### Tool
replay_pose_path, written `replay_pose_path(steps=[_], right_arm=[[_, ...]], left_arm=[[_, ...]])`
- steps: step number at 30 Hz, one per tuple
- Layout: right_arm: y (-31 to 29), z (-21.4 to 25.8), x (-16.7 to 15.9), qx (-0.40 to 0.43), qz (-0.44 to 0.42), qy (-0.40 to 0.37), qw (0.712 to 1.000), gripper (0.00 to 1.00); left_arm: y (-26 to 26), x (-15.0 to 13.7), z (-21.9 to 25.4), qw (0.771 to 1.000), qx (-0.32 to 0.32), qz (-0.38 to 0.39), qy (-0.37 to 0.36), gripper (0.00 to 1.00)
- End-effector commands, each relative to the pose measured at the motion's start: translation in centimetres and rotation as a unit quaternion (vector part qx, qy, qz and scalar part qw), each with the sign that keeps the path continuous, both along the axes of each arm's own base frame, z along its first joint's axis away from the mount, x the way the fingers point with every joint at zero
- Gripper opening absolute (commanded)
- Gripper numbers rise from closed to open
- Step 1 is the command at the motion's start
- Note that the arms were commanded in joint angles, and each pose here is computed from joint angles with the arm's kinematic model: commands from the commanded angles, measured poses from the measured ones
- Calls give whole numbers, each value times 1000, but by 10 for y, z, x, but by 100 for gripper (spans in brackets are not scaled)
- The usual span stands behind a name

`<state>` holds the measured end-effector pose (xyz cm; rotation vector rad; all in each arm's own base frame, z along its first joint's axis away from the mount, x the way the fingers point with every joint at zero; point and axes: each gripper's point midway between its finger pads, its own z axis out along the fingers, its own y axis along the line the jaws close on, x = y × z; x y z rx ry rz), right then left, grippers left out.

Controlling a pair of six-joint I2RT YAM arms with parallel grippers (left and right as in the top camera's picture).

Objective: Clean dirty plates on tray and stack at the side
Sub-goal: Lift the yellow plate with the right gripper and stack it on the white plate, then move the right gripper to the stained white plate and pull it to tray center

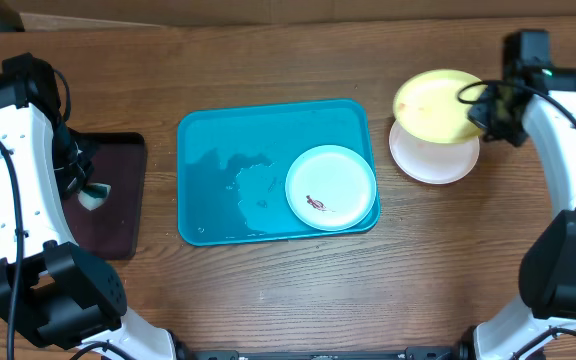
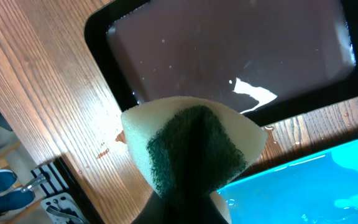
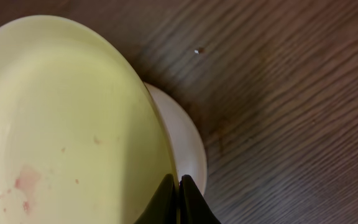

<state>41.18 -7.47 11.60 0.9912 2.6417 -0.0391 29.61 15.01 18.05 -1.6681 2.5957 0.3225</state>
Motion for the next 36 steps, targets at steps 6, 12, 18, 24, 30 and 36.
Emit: replay_pose_path(steps=[6,12,18,24,30,36], right_arm=[[1,-37,-14,31,-8,10,999,4],[14,-40,-14,38,7,13,999,10],[23,-44,-27,61,11,39,997,42],[70,-42,-40,168,59,62,982,38],[145,-32,-42,239,191,52,951,36],[174,-42,-40,119,252,55,959,41]], left_arm=[[0,2,-3,1000,-2,1,0,4],[0,2,-3,1000,-2,-1,1,5],[0,2,-3,1000,-3,-3,1,5],[0,2,-3,1000,-3,-3,1,4],[0,2,-3,1000,-3,-3,1,4],[0,2,-3,1000,-2,-4,1,4]])
